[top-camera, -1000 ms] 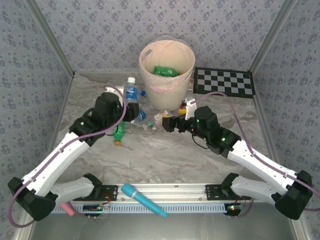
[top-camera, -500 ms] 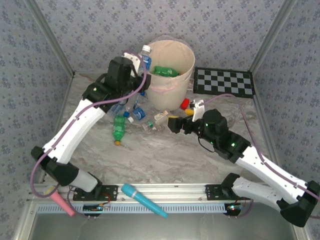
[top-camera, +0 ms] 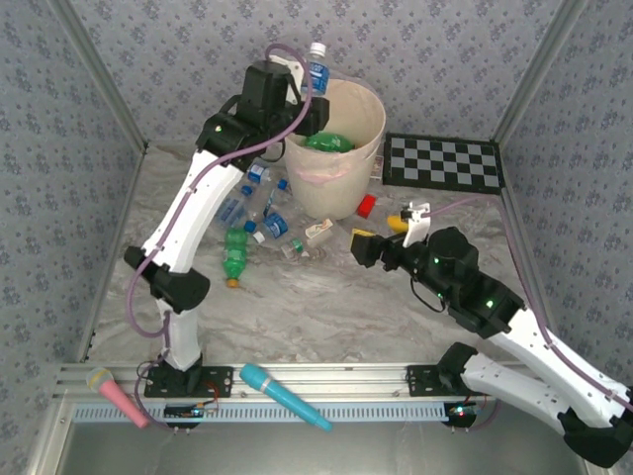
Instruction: Put the plastic bottles in the bin
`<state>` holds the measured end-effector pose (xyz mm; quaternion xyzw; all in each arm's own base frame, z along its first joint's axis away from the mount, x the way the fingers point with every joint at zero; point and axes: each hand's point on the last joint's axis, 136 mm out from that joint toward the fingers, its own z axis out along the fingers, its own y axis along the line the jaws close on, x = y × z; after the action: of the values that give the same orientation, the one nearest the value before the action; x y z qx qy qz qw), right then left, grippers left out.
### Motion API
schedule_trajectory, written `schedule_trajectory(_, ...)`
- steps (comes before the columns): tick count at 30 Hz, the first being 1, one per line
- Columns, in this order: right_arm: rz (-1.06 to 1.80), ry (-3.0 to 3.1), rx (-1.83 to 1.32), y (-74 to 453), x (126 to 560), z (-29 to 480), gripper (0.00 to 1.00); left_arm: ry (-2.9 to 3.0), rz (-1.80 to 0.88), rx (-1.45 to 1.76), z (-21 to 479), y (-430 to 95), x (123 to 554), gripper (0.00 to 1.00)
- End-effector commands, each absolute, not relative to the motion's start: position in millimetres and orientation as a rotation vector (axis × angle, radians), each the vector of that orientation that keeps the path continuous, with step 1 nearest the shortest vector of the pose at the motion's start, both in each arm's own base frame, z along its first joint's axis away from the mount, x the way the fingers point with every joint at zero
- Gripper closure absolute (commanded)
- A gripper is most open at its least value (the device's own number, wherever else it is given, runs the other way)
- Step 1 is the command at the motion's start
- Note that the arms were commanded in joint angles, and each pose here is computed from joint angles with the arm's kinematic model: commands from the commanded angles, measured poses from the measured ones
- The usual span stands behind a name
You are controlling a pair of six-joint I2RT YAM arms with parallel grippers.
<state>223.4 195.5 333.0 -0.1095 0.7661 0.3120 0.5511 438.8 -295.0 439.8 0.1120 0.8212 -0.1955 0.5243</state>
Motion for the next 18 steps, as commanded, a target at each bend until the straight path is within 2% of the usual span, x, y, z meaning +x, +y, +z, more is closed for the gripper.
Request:
schedule_trajectory(1,0.693,1.795,-0.241,181.3,218.8,341.0,0.0,1.987,-0.525,0.245,438.9,-306.4,439.3,0.37)
schedule_trajectory(18,0.649,1.791,-0.215,161.4,210.4,346.8,0.0,1.996,-0.623,0.225,409.4,-349.0,469.3,0.37)
